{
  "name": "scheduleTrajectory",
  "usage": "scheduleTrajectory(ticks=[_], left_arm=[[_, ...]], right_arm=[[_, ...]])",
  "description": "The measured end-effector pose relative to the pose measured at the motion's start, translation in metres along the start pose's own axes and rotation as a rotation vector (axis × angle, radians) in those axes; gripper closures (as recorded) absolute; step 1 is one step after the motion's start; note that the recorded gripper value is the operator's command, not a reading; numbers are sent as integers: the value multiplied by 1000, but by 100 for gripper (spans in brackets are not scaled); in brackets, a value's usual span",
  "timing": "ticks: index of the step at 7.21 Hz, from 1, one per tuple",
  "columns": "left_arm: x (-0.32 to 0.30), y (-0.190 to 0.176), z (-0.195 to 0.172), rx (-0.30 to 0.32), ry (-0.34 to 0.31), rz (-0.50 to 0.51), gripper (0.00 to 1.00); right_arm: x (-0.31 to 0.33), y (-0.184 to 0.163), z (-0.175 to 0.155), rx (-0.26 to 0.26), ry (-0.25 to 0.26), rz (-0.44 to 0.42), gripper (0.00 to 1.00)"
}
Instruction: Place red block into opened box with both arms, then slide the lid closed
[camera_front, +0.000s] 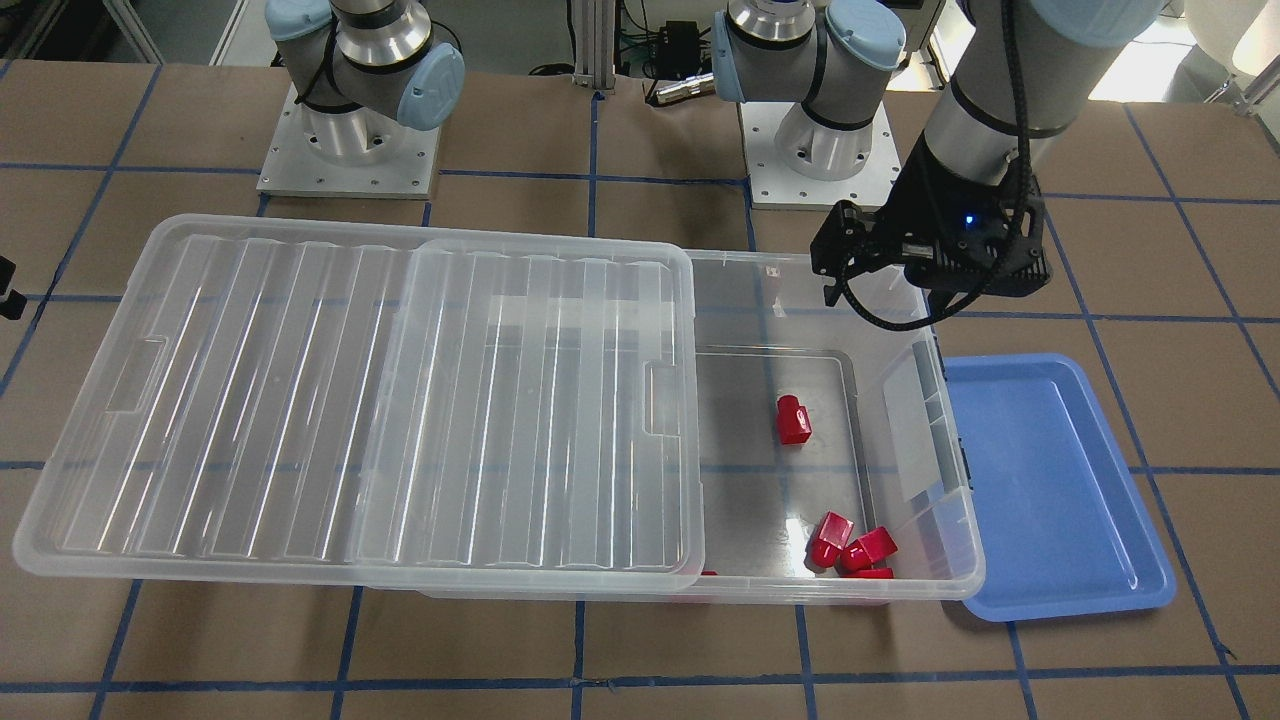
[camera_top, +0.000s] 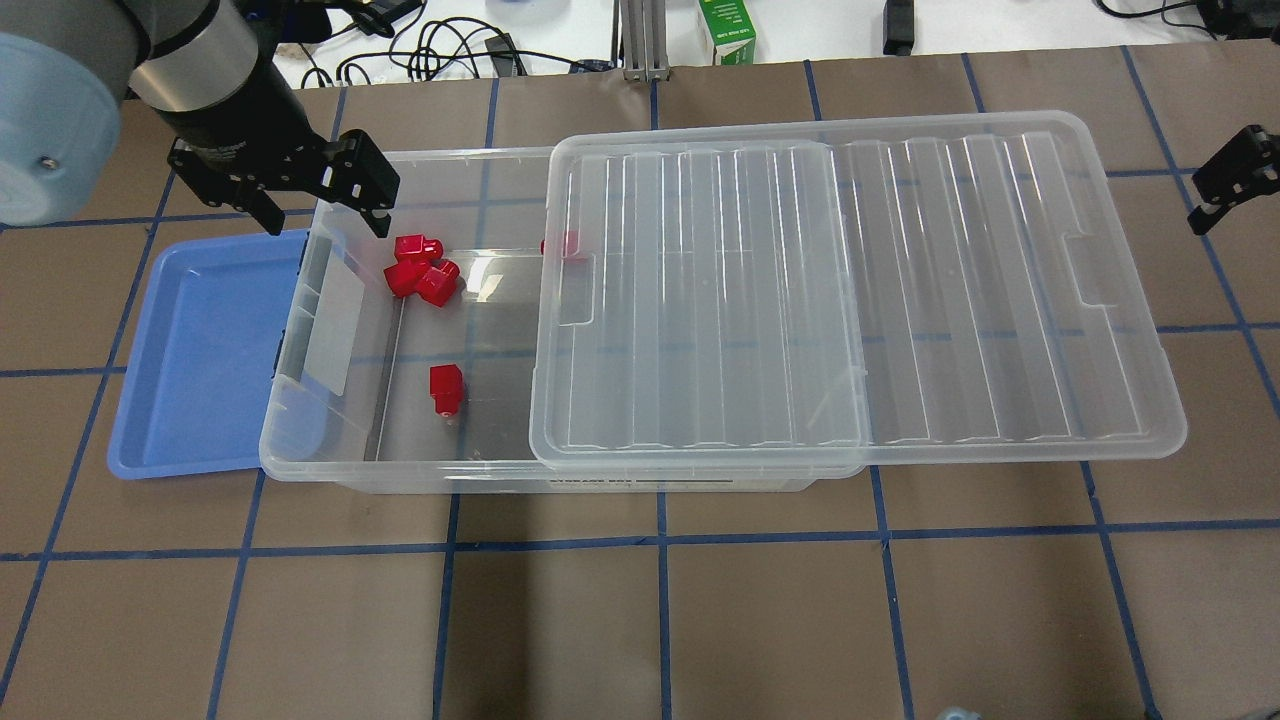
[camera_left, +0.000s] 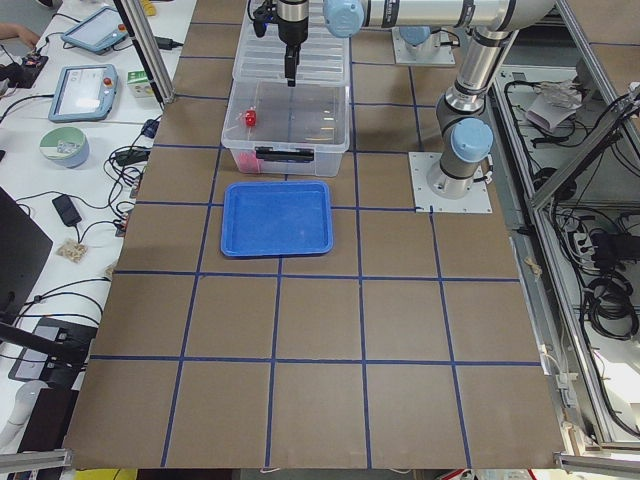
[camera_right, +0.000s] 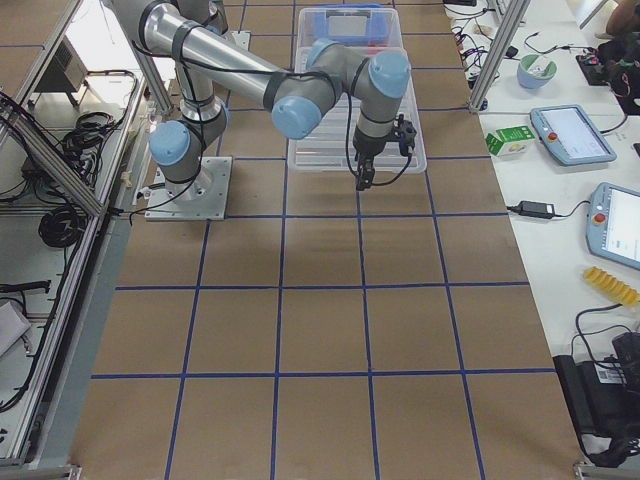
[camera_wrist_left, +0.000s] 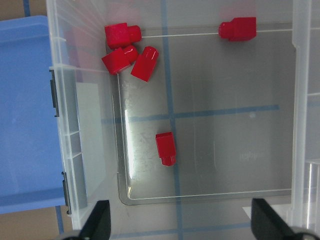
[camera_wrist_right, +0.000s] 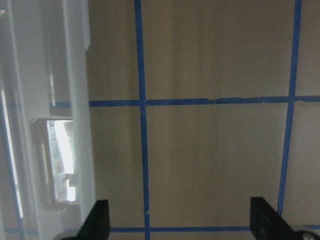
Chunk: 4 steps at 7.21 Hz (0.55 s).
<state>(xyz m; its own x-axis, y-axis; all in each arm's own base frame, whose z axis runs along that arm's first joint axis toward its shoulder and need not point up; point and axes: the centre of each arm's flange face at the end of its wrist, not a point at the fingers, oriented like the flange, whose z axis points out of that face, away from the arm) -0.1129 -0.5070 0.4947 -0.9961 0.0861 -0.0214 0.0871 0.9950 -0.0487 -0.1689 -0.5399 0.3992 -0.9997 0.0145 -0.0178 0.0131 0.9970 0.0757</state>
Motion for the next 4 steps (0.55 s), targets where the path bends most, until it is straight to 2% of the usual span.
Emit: scheduleTrajectory(ticks=[1, 2, 4], left_arm=[[-5, 4, -6, 10, -30, 2, 0], [-7, 5, -6, 9, -41, 3, 0], [-5, 3, -3, 1, -34, 4, 0]], right_arm=[[4, 0, 25, 0, 13, 1, 0], [3, 0, 36, -3, 19, 4, 0], [-4, 0, 43, -6, 16, 8, 0]])
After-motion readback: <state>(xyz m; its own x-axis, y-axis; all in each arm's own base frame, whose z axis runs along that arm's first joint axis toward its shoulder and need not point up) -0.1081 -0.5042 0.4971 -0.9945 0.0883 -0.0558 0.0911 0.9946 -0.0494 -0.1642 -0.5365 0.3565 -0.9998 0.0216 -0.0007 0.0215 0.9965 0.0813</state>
